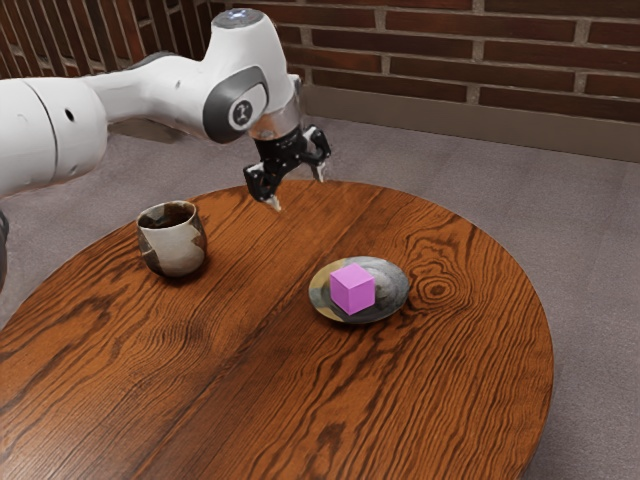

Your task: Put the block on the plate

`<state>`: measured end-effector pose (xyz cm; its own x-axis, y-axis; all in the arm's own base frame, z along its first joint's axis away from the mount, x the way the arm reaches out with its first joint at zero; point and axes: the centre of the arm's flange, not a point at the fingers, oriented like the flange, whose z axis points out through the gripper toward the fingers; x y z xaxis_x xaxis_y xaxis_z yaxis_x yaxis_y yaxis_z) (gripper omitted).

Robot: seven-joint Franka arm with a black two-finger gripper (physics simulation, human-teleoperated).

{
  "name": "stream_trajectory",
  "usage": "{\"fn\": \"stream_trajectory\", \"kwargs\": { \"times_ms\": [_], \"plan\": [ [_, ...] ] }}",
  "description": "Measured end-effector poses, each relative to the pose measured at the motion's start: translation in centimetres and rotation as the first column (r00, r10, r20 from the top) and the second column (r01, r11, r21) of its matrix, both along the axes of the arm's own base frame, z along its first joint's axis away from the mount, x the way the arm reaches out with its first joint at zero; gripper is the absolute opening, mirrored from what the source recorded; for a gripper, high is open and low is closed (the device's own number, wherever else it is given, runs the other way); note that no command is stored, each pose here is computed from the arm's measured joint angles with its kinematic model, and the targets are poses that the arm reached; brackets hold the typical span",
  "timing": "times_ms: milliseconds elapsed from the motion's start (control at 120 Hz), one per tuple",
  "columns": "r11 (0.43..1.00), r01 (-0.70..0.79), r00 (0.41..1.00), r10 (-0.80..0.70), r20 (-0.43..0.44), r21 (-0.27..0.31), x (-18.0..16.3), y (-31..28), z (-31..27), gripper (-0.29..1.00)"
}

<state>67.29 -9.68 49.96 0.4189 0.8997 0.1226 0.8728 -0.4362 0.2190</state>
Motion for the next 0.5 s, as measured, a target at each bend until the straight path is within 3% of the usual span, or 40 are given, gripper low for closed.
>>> {"fn": "stream_trajectory", "kwargs": {
  "times_ms": [275,500],
  "plan": [
    [0.952,0.280,0.958,-0.269,-0.094,0.122,-5.2,6.2,6.7,0.70],
    [0.874,0.468,0.876,-0.440,-0.196,0.130,-9.7,7.7,7.4,0.70]
  ]
}}
